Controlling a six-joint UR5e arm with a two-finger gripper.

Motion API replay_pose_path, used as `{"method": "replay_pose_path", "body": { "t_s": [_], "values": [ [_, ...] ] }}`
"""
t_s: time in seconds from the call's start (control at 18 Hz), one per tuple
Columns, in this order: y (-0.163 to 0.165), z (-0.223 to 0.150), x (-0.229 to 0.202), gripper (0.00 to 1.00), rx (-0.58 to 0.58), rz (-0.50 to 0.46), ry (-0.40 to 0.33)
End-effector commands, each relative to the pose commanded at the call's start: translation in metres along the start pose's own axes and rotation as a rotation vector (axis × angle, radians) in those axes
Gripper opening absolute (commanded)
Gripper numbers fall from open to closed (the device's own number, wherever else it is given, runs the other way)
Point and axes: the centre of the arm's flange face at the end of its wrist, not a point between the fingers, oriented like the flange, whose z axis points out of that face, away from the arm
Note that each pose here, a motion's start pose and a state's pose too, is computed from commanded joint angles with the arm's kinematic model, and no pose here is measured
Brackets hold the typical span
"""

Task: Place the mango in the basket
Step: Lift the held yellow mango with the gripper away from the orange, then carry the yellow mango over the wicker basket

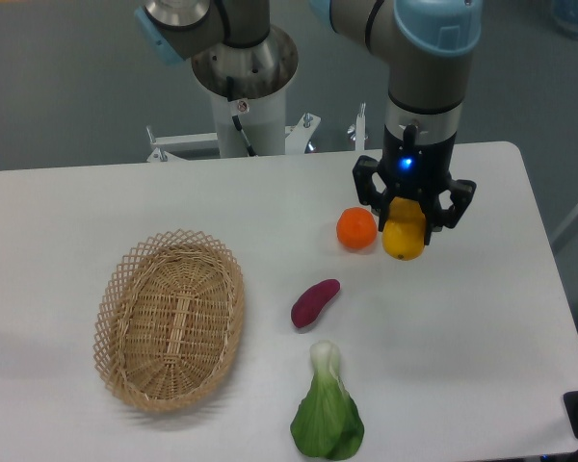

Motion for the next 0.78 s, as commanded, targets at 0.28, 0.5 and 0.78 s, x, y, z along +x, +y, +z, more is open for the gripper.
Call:
{"method": "replay_pose_path", "body": {
  "t_s": [0.28, 0.5, 0.78],
  "values": [
    [-0.004, 0.002, 0.007, 0.46, 0.002, -0.002, 0.006],
    [-0.025, 0.009, 0.032, 0.46, 0.0, -0.067, 0.02],
    [-0.065, 0.026, 0.074, 0.47, 0.0, -0.18, 0.053]
  ]
}}
